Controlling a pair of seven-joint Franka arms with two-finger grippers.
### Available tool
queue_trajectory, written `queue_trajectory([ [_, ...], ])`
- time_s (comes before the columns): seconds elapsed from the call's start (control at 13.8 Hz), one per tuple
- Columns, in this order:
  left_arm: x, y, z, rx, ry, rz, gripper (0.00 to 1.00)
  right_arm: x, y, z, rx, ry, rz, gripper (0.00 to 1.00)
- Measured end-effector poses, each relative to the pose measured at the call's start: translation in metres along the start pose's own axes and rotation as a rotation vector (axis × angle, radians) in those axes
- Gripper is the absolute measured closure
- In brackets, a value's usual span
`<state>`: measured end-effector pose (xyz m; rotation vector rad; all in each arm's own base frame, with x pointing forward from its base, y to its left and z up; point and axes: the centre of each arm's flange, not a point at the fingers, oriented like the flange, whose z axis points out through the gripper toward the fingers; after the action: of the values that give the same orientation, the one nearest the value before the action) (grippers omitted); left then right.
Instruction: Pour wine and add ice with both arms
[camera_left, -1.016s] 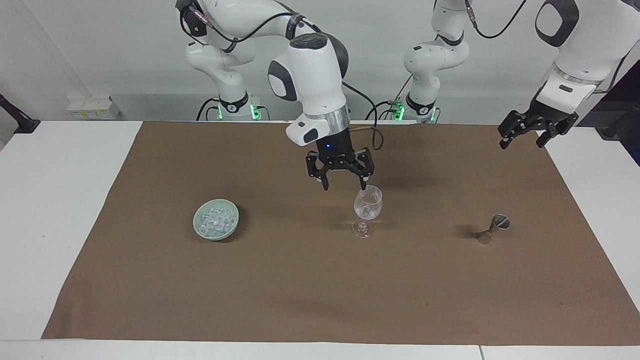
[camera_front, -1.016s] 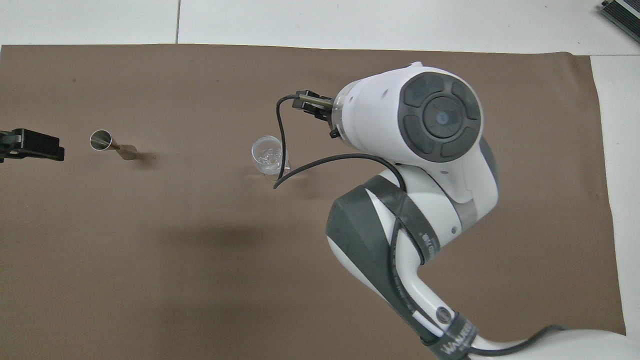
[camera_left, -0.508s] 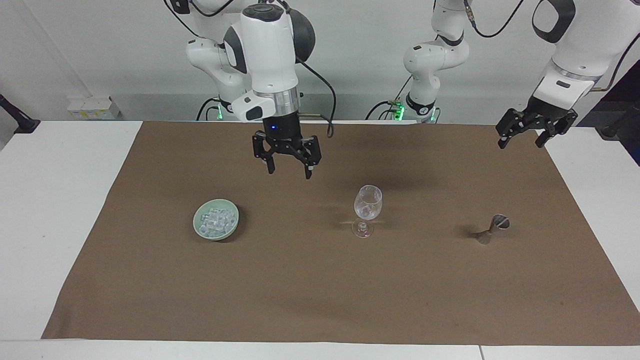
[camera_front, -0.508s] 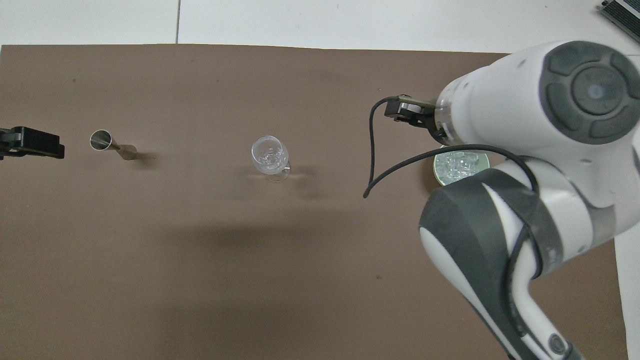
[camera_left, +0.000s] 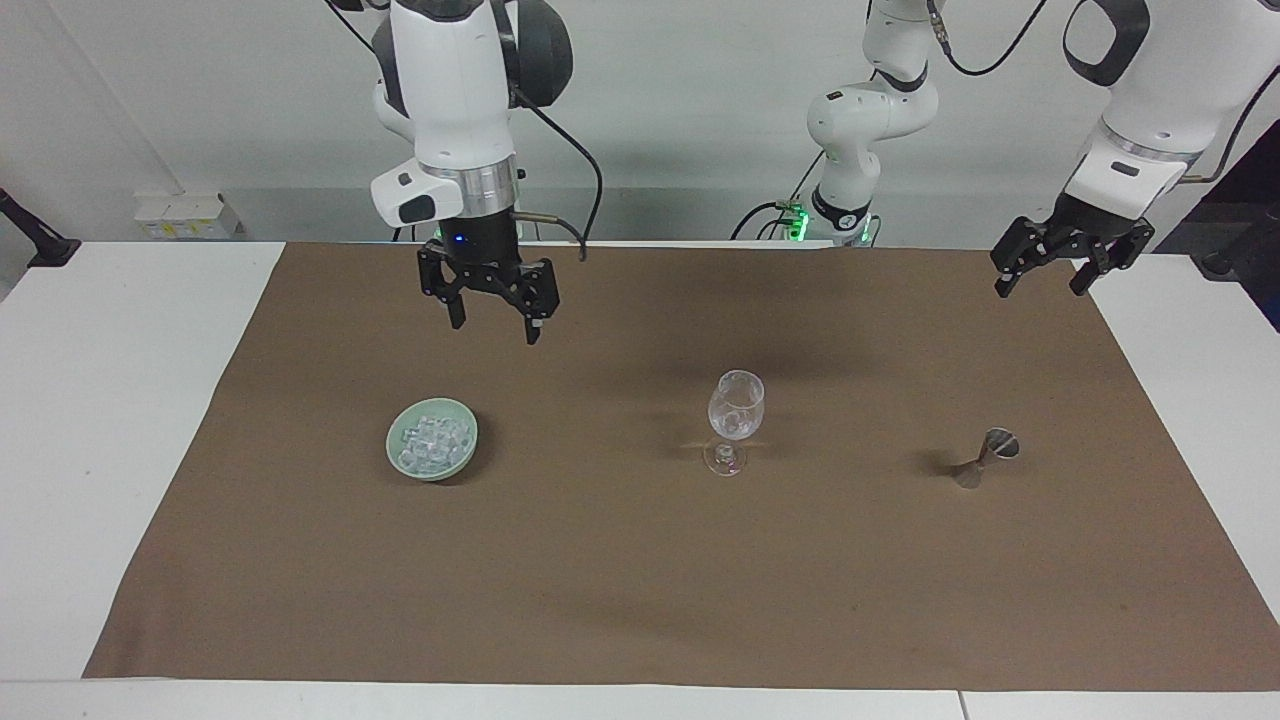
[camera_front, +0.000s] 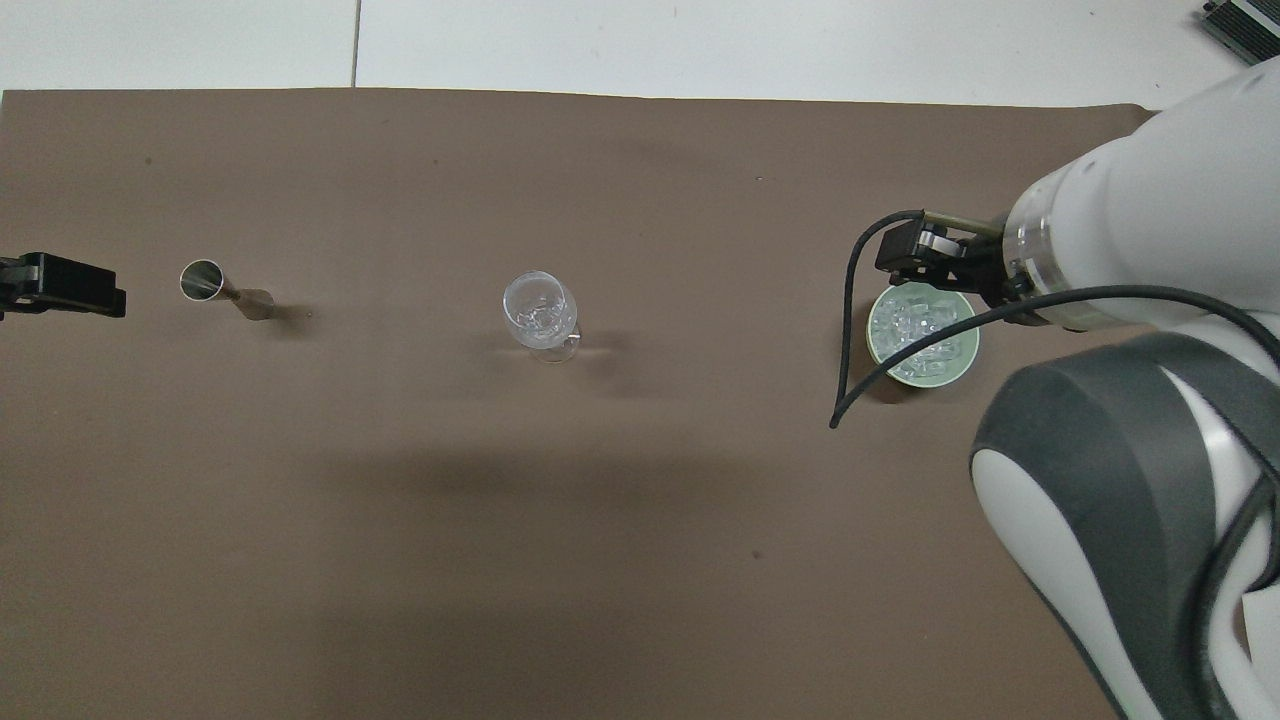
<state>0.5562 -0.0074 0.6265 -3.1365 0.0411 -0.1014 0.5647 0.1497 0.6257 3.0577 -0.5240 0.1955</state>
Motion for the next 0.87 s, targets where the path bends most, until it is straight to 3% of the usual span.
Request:
queue_trajectory([
  [0.36, 0.001, -0.001, 0.003, -0.001, -0.004, -0.001, 0.00, 0.004, 0.021, 0.002, -0.016, -0.059, -0.007, 0.00],
  [0.87, 0.001, -0.002, 0.003, 0.005, -0.004, -0.001, 0.00, 0.028, 0.061, 0.002, -0.014, -0.058, -0.104, 0.00],
])
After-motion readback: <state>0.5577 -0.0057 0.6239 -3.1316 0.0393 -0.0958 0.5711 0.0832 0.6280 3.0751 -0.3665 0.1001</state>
